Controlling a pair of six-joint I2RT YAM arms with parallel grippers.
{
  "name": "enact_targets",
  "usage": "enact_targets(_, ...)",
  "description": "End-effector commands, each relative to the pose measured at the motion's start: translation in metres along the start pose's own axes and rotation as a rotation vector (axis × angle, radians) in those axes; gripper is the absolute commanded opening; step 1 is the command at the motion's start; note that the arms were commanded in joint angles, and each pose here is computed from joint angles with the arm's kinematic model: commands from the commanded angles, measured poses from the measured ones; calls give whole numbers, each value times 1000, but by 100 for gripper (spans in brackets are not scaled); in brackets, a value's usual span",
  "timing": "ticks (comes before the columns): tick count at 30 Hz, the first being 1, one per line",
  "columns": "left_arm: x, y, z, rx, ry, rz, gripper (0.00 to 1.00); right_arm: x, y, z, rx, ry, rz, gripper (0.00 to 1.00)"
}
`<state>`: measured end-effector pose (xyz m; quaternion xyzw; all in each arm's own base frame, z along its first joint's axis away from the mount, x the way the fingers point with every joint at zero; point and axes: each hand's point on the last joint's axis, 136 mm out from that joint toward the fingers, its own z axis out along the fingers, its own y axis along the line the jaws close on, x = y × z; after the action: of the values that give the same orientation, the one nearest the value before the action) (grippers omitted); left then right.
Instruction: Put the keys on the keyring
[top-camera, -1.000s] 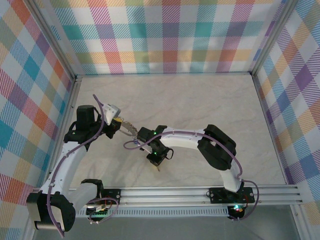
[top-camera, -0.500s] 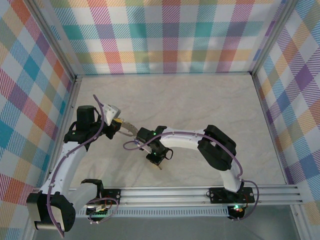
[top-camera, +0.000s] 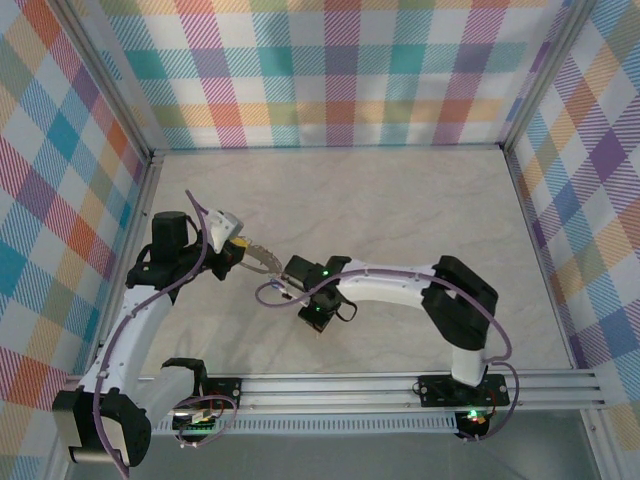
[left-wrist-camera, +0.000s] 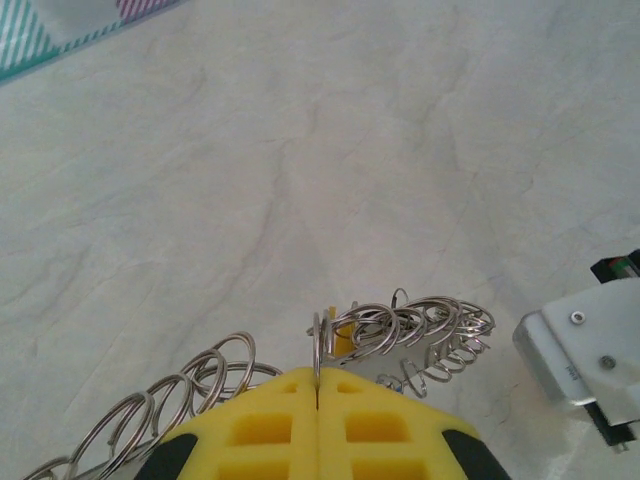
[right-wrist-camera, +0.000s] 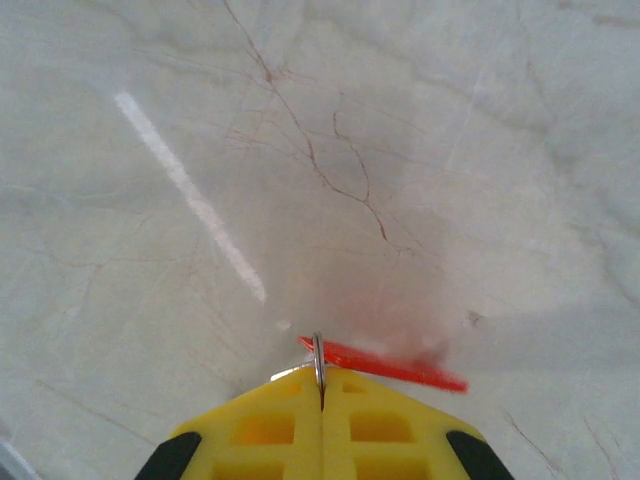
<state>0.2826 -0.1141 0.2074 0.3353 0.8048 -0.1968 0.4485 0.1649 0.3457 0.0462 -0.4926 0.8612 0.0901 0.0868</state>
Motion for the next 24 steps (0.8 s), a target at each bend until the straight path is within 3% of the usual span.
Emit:
enact_targets(1,-22,-18,-12,92,-87,75,0,-22,6,-21,-23,-168,-64,0)
enact_targets(5,-35,-53,-15,285,-155,123,0,-25,3,-43,-71,-280,-77,0)
enact_targets(13,-39,-97,-13,516,-111,217,0,-32,-27,-116,-228,-527,-78,0)
enact_targets(19,-42,-113,1,574,-76,270,0,-48,-38,-149,-289,-569,-141,0)
enact_targets(24,-42,-110,19,533,-46,280,0,-65,-31,-164,-343,-614,-194,0)
